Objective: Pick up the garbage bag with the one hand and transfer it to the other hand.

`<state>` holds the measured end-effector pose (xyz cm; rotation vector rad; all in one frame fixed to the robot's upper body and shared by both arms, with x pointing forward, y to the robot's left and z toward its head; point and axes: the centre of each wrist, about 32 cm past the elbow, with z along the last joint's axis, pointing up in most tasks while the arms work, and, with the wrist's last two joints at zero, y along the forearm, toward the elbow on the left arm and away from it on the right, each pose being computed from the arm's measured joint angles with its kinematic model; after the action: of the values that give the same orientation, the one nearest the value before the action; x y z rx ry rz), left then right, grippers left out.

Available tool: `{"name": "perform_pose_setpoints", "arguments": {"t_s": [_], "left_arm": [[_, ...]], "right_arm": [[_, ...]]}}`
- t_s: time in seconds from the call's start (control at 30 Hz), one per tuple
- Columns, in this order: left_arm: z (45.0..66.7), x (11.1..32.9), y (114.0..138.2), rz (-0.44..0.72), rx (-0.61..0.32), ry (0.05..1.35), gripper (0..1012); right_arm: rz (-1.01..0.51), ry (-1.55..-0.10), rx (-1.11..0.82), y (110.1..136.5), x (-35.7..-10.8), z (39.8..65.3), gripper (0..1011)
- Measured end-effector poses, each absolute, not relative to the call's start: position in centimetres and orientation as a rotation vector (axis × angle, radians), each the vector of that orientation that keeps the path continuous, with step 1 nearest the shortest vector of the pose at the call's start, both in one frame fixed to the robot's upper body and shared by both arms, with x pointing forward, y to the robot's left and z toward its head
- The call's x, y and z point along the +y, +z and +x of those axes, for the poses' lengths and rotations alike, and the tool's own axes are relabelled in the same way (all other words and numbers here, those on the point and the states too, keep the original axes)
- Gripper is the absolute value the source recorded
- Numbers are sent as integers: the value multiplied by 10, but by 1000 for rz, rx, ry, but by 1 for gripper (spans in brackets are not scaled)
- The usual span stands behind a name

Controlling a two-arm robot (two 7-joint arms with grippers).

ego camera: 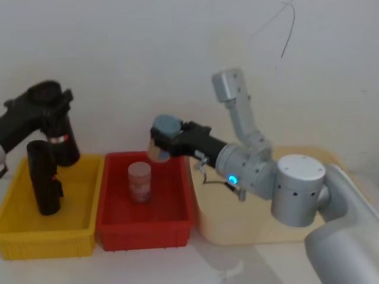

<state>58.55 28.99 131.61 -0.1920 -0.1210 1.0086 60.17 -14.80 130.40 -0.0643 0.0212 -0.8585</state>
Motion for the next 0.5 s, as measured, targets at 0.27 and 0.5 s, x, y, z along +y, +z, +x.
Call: {"name": "perform_pose_setpoints", "arguments": {"t_s": [0.27,0.5], "left_arm": [[620,274,1346,-247,-203,920,528],[650,258,1360,-280,-223,834,528]], "right_arm": [[-13,-957,-53,1326,-170,601,646],[-12,-1038,-79,1330,-188,600,646]]}}
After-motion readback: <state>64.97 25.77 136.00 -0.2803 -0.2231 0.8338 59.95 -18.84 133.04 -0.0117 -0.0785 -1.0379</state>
